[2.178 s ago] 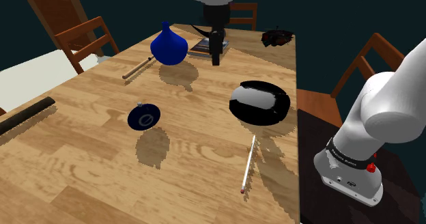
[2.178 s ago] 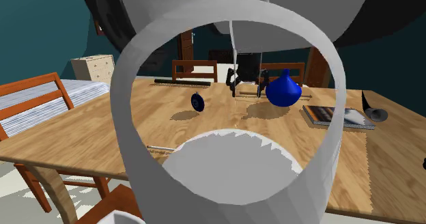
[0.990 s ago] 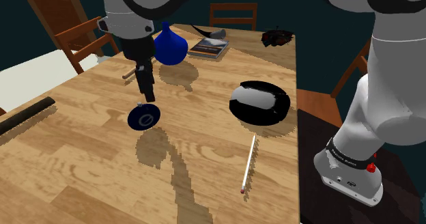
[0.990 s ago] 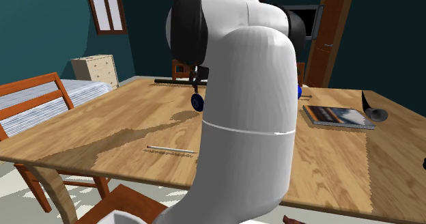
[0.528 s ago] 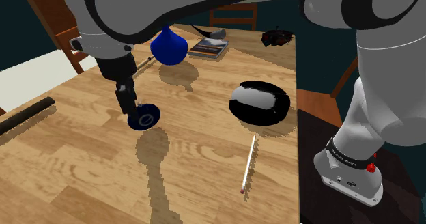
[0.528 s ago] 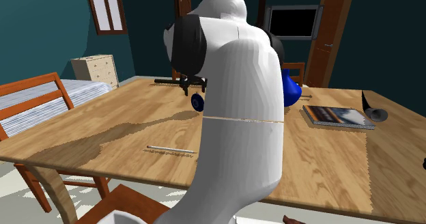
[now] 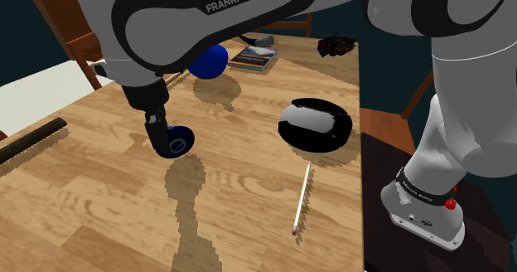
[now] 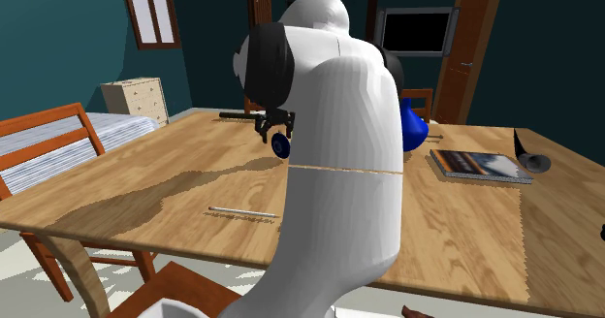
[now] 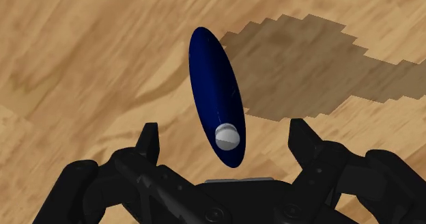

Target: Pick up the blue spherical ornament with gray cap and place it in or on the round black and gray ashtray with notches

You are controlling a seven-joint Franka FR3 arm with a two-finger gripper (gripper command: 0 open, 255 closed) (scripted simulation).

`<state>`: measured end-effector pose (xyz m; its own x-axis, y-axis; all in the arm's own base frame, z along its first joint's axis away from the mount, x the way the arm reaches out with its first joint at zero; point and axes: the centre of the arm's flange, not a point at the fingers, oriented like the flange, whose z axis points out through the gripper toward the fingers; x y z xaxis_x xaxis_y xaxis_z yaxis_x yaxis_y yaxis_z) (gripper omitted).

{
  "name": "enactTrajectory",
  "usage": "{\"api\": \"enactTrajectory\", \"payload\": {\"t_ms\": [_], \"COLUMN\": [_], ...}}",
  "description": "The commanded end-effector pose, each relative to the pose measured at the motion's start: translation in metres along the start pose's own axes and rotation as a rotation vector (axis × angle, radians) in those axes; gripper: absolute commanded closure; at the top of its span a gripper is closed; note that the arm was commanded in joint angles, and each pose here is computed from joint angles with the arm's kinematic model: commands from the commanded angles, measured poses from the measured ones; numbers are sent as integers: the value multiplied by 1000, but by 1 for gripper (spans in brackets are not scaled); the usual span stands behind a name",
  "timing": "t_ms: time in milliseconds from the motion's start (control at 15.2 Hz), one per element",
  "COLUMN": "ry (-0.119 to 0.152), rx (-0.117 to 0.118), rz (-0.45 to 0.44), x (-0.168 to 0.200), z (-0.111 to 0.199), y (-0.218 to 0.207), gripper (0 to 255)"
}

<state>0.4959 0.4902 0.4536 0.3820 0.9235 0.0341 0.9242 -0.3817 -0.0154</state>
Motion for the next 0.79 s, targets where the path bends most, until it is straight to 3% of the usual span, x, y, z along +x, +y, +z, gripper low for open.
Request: {"api": "enactTrajectory", "payload": {"t_ms": [0,198,264,726], "ry": [0,0,0,0], "rx": [0,0,0,0], "rz": [0,0,0,0], "x": [0,0,0,0], "z": [0,0,0,1], "y": [0,0,0,0], "gripper": [0,0,255,255]}}
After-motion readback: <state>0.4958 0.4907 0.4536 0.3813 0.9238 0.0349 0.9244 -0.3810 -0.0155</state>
